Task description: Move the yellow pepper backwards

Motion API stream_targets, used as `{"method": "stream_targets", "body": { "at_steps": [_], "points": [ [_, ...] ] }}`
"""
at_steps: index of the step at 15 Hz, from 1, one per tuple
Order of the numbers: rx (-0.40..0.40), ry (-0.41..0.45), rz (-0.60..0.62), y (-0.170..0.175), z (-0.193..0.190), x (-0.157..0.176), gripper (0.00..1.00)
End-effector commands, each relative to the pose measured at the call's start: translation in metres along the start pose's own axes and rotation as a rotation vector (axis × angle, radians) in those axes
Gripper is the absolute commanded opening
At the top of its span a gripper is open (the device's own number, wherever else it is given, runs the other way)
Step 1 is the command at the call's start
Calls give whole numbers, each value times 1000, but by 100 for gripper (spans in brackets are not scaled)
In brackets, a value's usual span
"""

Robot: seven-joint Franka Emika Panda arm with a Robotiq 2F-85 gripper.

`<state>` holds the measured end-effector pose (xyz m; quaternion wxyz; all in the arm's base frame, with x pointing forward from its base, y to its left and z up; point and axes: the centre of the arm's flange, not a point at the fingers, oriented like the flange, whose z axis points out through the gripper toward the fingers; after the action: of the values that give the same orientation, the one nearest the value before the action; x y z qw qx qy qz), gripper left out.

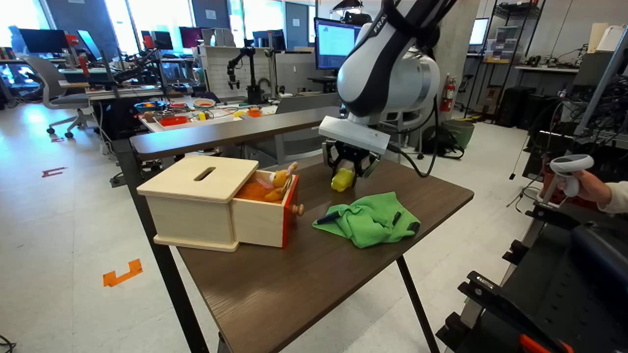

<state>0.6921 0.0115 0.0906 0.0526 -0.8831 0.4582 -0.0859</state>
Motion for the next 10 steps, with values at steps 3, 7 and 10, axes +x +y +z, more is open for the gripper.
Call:
{"method": "stream_targets", "body": {
  "at_steps": [3, 7, 10],
  "points": [
    [-5, -39, -2, -14, -13, 10, 93],
    [35, -49, -36, -1, -68, 16, 100],
    [58, -38, -122, 29, -117, 5, 100]
  ]
}}
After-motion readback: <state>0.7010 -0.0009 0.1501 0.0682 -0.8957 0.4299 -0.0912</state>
